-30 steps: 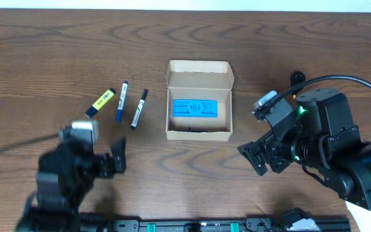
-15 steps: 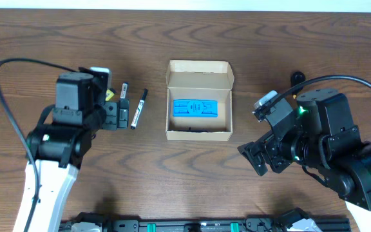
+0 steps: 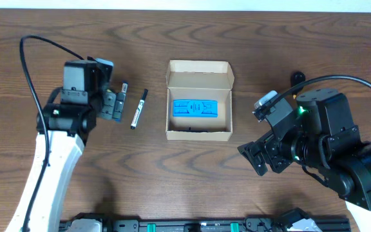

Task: Pack container
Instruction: 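Reach the left gripper to the yellow highlighter and grasp it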

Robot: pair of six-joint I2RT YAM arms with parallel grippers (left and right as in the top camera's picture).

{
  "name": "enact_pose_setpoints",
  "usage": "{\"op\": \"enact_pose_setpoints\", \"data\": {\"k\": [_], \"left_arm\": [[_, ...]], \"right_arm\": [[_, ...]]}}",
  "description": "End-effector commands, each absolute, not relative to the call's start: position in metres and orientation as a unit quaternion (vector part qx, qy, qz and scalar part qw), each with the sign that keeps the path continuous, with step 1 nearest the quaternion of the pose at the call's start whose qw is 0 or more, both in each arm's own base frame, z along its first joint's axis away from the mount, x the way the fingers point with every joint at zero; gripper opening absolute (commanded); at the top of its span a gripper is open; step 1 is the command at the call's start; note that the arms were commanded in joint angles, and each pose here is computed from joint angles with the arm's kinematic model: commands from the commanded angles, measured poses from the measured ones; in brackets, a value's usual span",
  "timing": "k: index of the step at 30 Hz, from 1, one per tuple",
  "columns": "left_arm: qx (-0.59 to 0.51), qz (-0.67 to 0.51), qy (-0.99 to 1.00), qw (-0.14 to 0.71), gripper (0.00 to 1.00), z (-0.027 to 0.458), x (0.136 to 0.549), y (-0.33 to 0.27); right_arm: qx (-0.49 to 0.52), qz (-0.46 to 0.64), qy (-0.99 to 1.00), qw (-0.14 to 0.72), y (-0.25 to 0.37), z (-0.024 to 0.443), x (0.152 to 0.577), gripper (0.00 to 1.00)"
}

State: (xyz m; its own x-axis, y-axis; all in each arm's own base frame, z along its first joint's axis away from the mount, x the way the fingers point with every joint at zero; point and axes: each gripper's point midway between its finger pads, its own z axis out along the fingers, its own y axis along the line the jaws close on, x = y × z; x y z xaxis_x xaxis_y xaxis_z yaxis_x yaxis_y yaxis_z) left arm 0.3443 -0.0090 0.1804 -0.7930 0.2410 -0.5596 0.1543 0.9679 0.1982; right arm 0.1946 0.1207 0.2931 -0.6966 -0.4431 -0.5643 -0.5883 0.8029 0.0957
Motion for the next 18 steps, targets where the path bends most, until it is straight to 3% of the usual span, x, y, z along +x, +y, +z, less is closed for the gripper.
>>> {"op": "enact_pose_setpoints", "data": {"k": [1,8,18], "left_arm": [[0.097,0.084,0.952,0.279,0.95,0.163,0.356,0.02],[0.114,0.09,0.962,0.232,0.95,0.115,0.374,0.052],[0.139,0.04,0.97,0.193,0.95,0.046,0.394,0.045]], "right_arm": [[-0.278,0.138,0.911,0.27,0.12,0.296,0.195,0.99],[-0.278,0.138,0.911,0.27,0.12,0.296,0.195,0.99],[-0.278,0.138,0.911,0.27,0.12,0.296,0.195,0.99]]}}
